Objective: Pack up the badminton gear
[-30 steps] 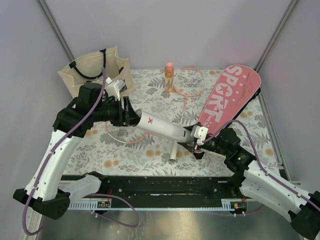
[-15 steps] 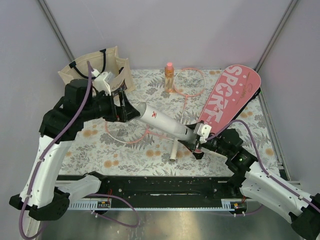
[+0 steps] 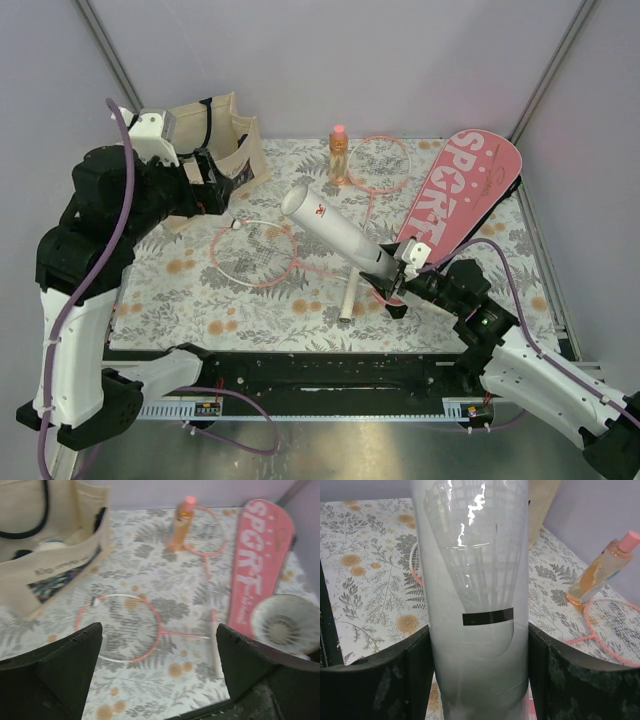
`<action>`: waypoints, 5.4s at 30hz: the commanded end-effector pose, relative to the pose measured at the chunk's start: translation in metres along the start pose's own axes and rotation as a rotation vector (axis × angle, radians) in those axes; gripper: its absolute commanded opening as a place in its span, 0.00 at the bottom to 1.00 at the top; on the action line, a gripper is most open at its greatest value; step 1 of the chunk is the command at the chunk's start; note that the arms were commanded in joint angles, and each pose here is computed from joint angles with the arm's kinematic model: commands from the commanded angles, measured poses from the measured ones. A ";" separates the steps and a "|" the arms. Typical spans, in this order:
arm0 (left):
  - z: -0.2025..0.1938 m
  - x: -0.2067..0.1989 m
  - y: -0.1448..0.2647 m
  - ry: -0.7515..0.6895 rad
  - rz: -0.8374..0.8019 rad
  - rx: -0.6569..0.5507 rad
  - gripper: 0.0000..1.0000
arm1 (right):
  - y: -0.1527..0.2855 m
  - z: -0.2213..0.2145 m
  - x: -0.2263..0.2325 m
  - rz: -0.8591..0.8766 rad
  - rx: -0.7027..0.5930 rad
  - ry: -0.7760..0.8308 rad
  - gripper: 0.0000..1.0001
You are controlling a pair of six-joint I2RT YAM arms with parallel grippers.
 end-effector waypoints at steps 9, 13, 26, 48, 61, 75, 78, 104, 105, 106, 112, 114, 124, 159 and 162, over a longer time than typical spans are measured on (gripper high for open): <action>-0.052 0.099 -0.128 -0.404 0.416 0.215 0.98 | 0.019 0.047 -0.013 -0.115 -0.168 -0.036 0.41; -0.076 0.120 -0.171 -0.416 0.466 0.375 0.93 | 0.022 0.055 -0.012 -0.108 -0.186 -0.046 0.41; -0.134 0.168 -0.193 0.252 0.248 0.158 0.79 | 0.031 0.063 -0.014 -0.129 -0.213 -0.046 0.42; -0.191 0.252 -0.236 0.501 0.233 0.054 0.68 | 0.039 0.071 -0.015 -0.143 -0.237 -0.040 0.42; -0.191 0.263 -0.252 0.440 0.224 0.067 0.67 | 0.039 0.071 -0.015 -0.143 -0.237 -0.038 0.42; -0.193 0.264 -0.276 0.431 0.164 0.131 0.68 | 0.037 0.069 -0.013 -0.133 -0.232 -0.040 0.42; -0.196 0.261 -0.279 0.443 0.144 0.157 0.67 | 0.038 0.070 -0.014 -0.135 -0.237 -0.039 0.42; -0.211 0.215 -0.251 0.488 0.087 0.241 0.08 | 0.047 0.075 -0.009 -0.124 -0.264 -0.065 0.42; -0.209 0.213 -0.249 0.487 0.078 0.242 0.04 | 0.048 0.077 -0.009 -0.125 -0.268 -0.066 0.42; -0.207 0.210 -0.247 0.490 0.072 0.241 0.00 | 0.047 0.077 -0.009 -0.124 -0.267 -0.066 0.42; -0.188 0.188 -0.225 0.518 0.030 0.257 0.00 | 0.043 0.073 -0.009 -0.116 -0.243 -0.085 0.42; -0.185 0.174 -0.219 0.538 -0.015 0.287 0.00 | 0.040 0.069 -0.009 -0.116 -0.220 -0.084 0.42; -0.151 0.096 -0.164 0.400 -0.128 0.398 0.00 | 0.034 0.064 -0.018 -0.109 -0.136 0.117 0.41; -0.058 -0.053 0.006 0.188 -0.641 0.207 0.00 | 0.009 0.030 -0.021 -0.009 0.003 0.404 0.43; -0.060 -0.056 0.001 0.215 -0.677 0.215 0.00 | 0.007 0.036 -0.020 -0.010 -0.033 0.393 0.42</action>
Point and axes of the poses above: each gripper's point midway between its finger pads, its own y axis back along the fingers, its own x axis along the line the jaws close on, z = x × y, the point moved 4 cm from there along y, back along the fingers
